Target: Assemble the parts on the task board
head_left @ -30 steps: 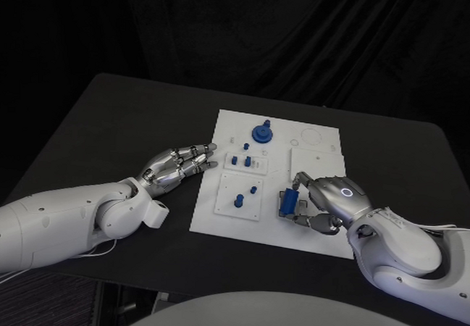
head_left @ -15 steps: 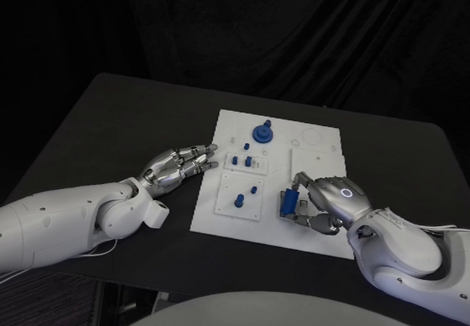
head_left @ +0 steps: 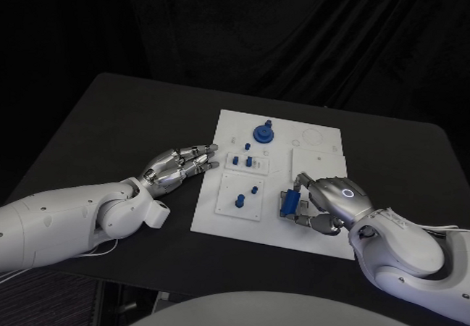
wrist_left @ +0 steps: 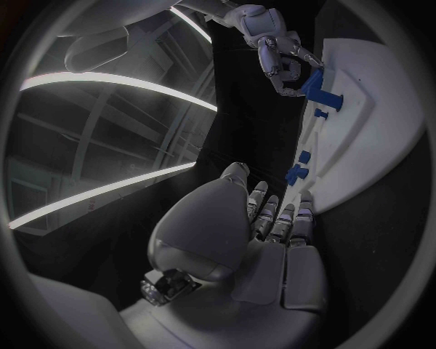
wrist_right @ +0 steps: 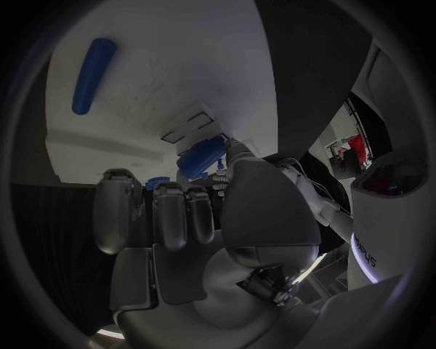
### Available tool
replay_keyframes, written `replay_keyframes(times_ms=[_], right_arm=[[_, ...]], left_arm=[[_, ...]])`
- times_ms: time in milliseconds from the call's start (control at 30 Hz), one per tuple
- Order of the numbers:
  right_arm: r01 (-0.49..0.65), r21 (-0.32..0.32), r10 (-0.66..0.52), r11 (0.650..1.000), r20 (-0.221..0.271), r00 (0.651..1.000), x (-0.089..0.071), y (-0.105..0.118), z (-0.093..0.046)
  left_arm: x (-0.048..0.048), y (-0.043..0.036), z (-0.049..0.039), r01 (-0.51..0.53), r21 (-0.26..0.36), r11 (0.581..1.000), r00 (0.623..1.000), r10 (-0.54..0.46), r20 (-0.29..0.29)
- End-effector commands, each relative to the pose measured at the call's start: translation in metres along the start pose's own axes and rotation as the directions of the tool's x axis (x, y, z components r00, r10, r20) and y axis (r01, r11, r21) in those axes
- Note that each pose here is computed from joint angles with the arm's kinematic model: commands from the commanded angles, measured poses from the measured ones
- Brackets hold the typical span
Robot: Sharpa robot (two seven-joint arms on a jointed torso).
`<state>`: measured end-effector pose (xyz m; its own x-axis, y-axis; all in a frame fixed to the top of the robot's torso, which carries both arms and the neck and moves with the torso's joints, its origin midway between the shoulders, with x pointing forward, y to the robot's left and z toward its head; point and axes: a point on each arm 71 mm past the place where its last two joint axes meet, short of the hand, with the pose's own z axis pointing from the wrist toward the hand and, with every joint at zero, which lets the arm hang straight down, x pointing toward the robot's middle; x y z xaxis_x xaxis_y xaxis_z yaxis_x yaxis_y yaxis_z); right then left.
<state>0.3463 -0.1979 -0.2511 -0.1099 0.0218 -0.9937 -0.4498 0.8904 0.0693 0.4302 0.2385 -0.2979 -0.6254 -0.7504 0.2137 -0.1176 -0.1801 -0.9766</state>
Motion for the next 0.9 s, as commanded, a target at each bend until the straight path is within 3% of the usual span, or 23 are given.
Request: replay_keyframes(times_ms=[33, 900], right_arm=[[-0.018, -0.011, 0.018, 1.000, 0.002, 1.000, 0.0006, 0.0007, -0.0017], [-0.057, -0.015, 0.058, 0.998, 0.032, 0.998, -0.0048, -0.0009, -0.0091]], left_arm=[[0.0017, 0.0048, -0.0018, 0.010, -0.022, 1.000, 1.000, -0.010, -0.008], [0.0016, 0.0066, -0.0035, 0.013, -0.028, 1.000, 1.000, -0.013, -0.006]])
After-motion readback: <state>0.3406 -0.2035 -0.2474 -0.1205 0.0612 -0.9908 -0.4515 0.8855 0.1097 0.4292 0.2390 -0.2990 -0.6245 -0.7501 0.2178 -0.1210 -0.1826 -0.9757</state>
